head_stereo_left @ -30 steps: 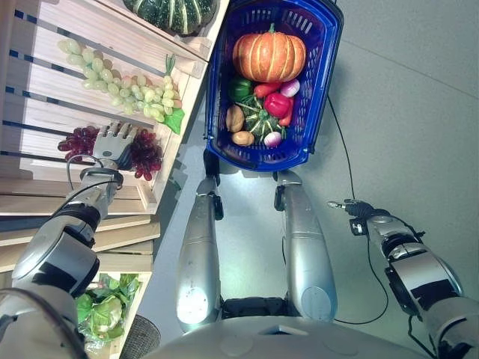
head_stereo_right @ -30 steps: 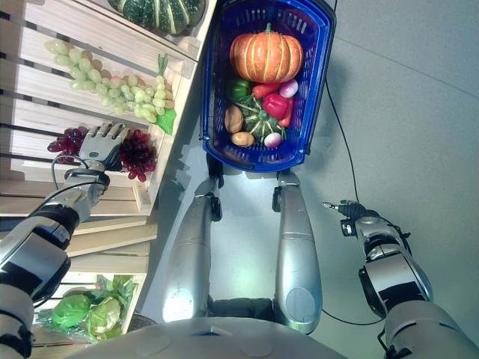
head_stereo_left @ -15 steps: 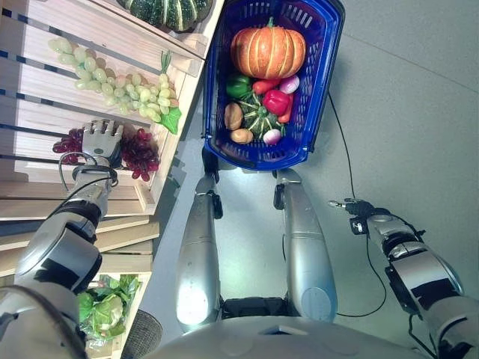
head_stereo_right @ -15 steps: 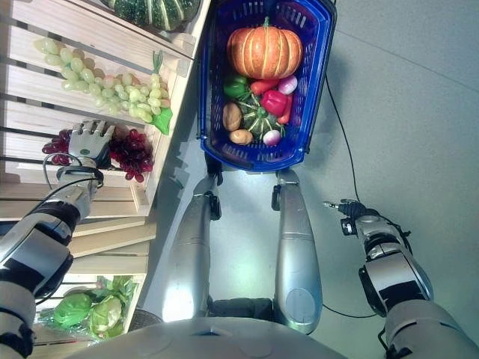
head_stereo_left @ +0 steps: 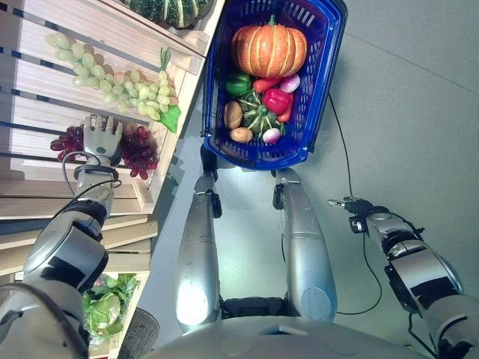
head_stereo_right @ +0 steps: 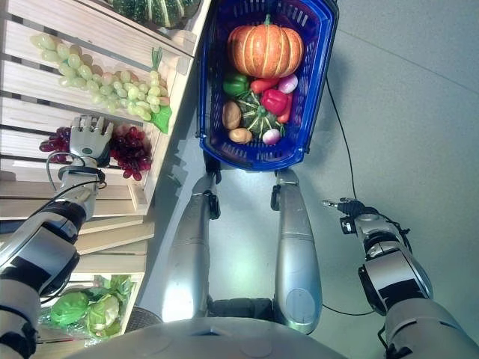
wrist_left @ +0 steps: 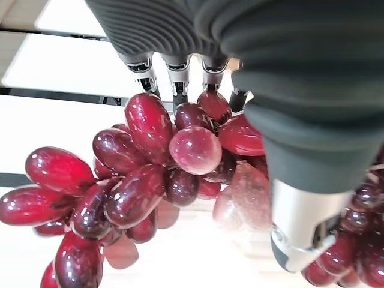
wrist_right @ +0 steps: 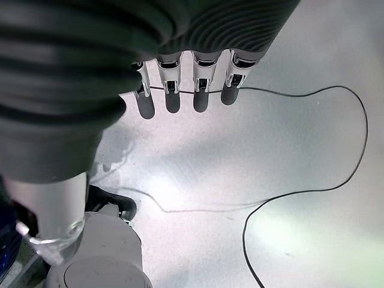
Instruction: Pick up fruits and vegetables into the basket
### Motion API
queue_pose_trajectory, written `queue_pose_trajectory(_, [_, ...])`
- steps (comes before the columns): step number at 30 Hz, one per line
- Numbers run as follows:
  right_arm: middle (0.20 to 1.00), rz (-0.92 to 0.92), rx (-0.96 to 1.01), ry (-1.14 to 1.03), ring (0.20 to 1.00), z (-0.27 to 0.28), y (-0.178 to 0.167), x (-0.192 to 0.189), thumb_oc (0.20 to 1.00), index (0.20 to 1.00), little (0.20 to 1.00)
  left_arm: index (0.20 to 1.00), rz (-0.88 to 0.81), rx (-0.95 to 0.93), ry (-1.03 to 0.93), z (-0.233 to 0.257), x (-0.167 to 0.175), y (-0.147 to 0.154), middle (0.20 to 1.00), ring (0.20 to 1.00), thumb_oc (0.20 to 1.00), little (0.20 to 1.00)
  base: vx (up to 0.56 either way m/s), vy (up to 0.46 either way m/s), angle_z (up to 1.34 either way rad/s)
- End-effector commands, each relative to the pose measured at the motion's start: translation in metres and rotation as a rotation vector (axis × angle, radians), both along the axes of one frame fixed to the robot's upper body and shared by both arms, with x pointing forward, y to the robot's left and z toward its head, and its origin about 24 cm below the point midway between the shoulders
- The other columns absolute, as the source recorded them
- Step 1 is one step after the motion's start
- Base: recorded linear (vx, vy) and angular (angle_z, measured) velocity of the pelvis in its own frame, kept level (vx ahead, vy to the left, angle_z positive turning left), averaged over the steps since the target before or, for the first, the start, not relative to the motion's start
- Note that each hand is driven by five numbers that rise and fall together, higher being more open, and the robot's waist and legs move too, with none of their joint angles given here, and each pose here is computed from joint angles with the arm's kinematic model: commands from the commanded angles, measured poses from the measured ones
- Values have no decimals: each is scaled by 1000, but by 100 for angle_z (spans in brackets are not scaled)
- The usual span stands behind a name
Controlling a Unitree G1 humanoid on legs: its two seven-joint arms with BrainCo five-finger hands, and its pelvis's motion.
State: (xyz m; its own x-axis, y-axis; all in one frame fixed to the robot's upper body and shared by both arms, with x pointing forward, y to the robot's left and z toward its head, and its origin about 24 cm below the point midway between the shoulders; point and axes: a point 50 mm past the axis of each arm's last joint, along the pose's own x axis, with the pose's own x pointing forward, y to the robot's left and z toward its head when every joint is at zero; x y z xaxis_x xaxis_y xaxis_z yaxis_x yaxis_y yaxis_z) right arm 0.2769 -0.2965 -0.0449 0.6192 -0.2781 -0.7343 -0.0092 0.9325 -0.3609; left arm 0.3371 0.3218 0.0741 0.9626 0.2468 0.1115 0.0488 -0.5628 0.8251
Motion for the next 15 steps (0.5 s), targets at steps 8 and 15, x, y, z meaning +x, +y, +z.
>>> queue_pose_trajectory(8, [1000,-55,-26,58,1000,-6,-16,-18,1000,1000,1000,200,117,43,70,-10,-15,20,200,200,200,200,0,0,0])
queue_pose_trajectory(15, [1000,-59,-23,51,1000,-6,-15,-17,1000,1000,1000,200,129,24,100,-17,-16,18,200,200,200,200,-6,1,-2])
